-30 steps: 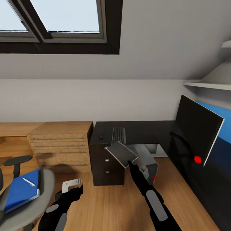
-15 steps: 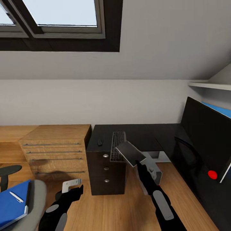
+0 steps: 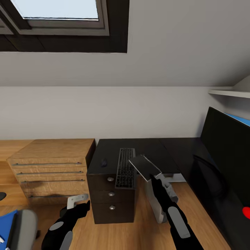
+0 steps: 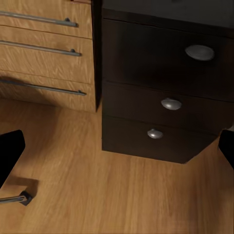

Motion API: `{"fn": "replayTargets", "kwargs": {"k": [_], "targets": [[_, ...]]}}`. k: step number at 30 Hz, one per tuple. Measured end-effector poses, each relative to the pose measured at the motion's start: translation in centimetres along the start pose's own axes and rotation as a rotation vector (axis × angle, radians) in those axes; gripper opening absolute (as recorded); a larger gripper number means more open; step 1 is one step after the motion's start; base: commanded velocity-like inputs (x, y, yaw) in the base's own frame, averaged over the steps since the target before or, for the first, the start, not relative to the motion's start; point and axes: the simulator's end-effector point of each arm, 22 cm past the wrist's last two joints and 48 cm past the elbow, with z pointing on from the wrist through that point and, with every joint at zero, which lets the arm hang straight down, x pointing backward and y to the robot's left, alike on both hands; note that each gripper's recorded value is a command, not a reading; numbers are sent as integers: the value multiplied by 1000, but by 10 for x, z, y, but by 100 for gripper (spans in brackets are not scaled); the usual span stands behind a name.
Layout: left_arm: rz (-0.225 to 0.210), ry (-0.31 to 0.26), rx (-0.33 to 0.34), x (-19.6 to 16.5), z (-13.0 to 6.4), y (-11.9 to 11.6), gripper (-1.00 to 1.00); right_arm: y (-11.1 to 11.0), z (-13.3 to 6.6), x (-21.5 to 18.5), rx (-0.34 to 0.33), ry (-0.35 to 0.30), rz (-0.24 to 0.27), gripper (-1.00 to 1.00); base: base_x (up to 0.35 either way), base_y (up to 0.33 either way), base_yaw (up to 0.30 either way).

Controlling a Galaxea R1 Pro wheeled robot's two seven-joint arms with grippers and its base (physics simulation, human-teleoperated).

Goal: In the bedroom, organize the workspace by keeping the computer under the desk, ensuring the monitor is on the desk, placing the keyboard on the desk next to the monitor, placing the mouse on the desk next to the keyboard, moving the folder from the swivel chair onto the desk next to the mouse, stacking the notebook on top of the folder with the pen on top of the notebook, and positioning the swivel chair next to the desk.

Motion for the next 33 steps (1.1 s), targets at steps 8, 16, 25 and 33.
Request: {"fn": "replayTargets", "kwargs": {"k": [8, 16, 25, 33], "targets": [[-4, 6, 1, 10, -6, 2, 100, -30, -6, -22, 100, -48, 24, -100, 320, -1, 0], [-5, 6, 1, 10, -6, 2, 100, -45, -11, -37, 139, -84, 47, -100, 309, -13, 0], [-2, 15, 2, 12, -6, 1, 100, -67, -18, -52, 185, -116, 55, -100, 230, -114, 0], [-3, 19, 8, 15, -5, -3, 100, -74, -21, -63, 198, -152, 61, -100, 18, -11, 0]]}}
